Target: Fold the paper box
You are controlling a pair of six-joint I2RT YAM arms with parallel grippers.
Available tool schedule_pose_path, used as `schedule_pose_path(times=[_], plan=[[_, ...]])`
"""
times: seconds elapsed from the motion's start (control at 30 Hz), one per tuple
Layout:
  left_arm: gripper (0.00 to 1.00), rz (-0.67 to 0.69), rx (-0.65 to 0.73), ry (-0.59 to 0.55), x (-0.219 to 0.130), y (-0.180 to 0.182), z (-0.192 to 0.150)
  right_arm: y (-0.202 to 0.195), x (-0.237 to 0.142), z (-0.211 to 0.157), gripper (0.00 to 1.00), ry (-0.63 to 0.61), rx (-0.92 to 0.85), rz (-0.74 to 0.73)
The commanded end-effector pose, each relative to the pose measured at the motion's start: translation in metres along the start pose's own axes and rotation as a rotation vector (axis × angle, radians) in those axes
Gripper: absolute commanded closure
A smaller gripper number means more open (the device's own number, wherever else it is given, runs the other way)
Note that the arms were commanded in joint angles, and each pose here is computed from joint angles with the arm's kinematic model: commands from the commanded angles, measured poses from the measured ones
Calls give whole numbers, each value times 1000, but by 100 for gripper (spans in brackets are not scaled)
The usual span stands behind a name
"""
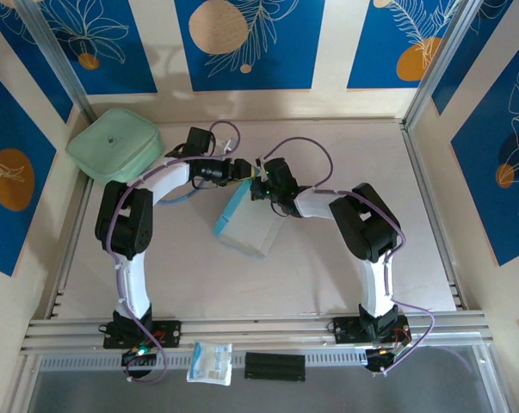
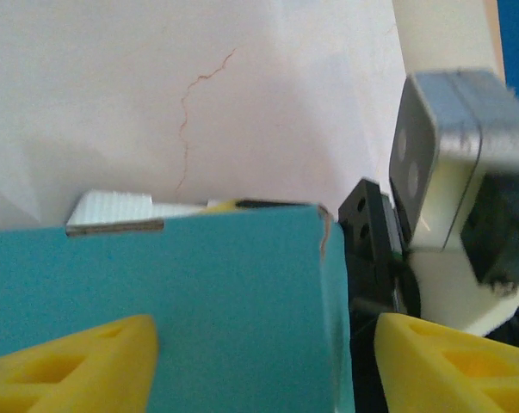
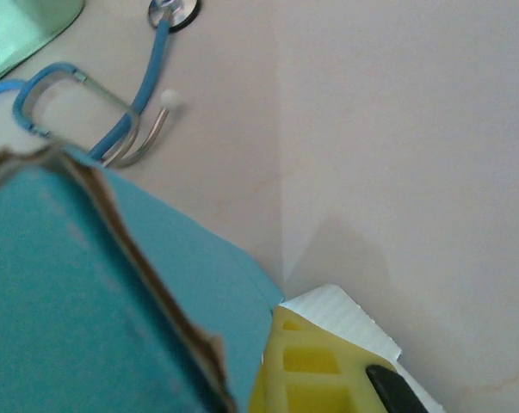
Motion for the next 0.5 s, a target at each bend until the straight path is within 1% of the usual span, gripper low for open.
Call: schedule_pose_path(times=[0.0, 0.13, 0.23, 0.33, 0.4, 0.47], plan=[[27, 26, 36, -50, -28, -20, 5, 14, -23, 1, 100, -5, -51, 56], [21, 50, 64, -124, -55, -36, 11, 9, -42, 4, 100, -30, -67, 39], [19, 57, 86, -184, -74, -50, 12, 5, -56, 9, 100, -40, -83, 6], [19, 85, 107, -232, -94, -63, 9, -1, -76, 19, 100, -37, -135, -85], [19, 131, 124, -258, -107, -68, 3, -2, -95, 32, 100, -32, -184, -152], [19, 204, 139, -270, -119, -72, -6, 4, -122, 50, 100, -16, -297, -209]])
Point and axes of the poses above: each hand's point on the last joint's axis, 136 mm out from that joint toward the fingers, its own x axis out along the fingers, its own y axis along the line the jaws close on, z = x × y, the point moved 10 cm from there along -x, back along the fingers, and after that the axes turned 9 degrees about x, right-handed, at the moved point
